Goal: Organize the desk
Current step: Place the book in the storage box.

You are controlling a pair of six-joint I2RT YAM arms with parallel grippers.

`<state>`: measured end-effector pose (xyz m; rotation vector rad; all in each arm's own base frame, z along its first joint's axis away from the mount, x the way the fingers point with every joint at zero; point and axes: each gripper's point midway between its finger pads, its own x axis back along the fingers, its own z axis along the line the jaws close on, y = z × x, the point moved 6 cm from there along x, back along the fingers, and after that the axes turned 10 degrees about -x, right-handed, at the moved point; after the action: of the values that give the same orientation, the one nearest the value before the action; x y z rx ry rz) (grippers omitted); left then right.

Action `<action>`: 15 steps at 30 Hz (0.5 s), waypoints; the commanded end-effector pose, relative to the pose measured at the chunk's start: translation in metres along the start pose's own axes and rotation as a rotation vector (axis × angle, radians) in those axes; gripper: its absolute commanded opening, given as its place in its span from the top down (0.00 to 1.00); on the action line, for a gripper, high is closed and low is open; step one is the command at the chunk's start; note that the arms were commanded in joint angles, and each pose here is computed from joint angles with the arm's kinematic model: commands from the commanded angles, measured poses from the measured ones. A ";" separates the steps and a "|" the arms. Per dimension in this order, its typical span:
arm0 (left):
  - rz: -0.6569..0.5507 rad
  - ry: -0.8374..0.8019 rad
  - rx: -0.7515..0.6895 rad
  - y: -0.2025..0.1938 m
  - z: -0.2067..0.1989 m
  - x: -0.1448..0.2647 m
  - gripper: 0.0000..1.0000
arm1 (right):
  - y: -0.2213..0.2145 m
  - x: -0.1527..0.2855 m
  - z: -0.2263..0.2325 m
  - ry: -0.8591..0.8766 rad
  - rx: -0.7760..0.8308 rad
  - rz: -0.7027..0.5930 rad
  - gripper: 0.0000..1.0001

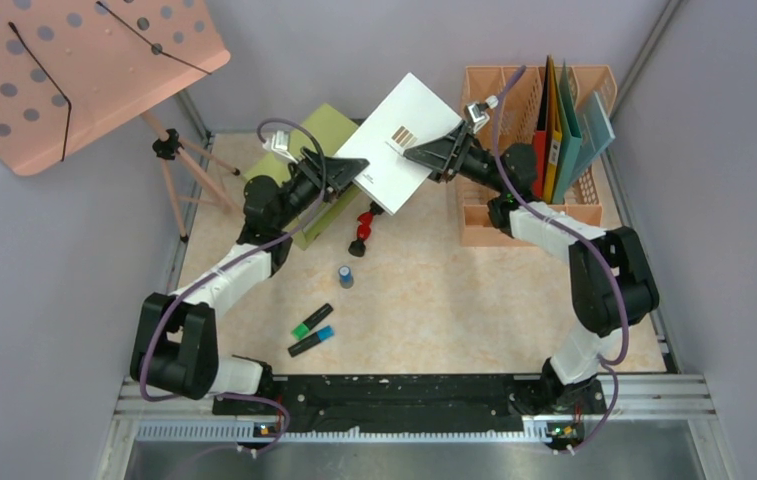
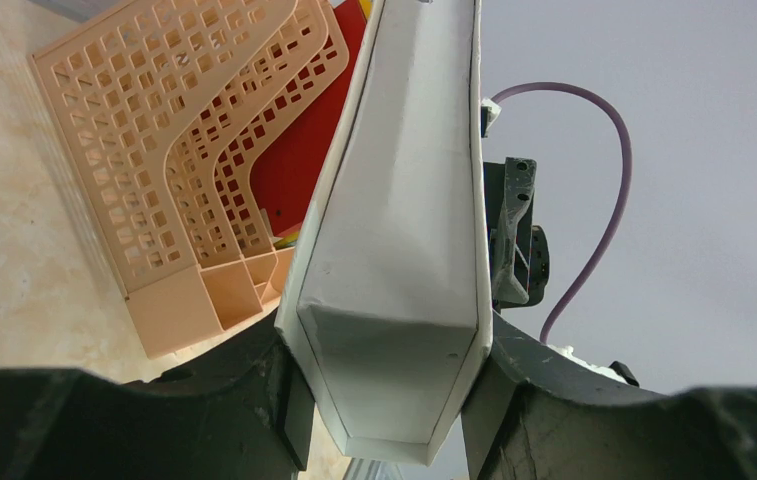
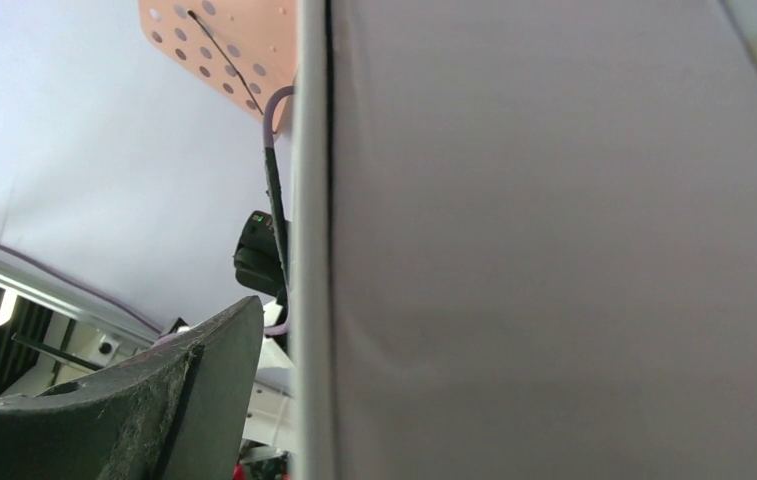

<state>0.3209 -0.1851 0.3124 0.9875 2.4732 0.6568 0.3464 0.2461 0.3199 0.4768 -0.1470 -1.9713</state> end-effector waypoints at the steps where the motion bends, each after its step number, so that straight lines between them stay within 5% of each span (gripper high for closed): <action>1: 0.008 0.016 0.013 -0.006 0.005 0.006 1.00 | 0.022 0.000 0.049 0.131 0.199 -0.073 0.74; 3: -0.029 -0.009 0.011 0.005 -0.002 0.006 1.00 | 0.022 0.001 0.039 0.095 0.197 -0.076 0.58; 7: -0.094 -0.028 0.008 0.027 -0.009 0.013 1.00 | 0.022 0.006 0.023 0.044 0.181 -0.094 0.44; 15: -0.176 -0.037 -0.020 0.052 -0.014 0.025 1.00 | 0.023 0.011 0.010 -0.005 0.173 -0.112 0.34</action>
<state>0.3241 -0.1681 0.3119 0.9840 2.4940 0.6258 0.3431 0.2506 0.3085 0.4379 -0.1873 -1.9368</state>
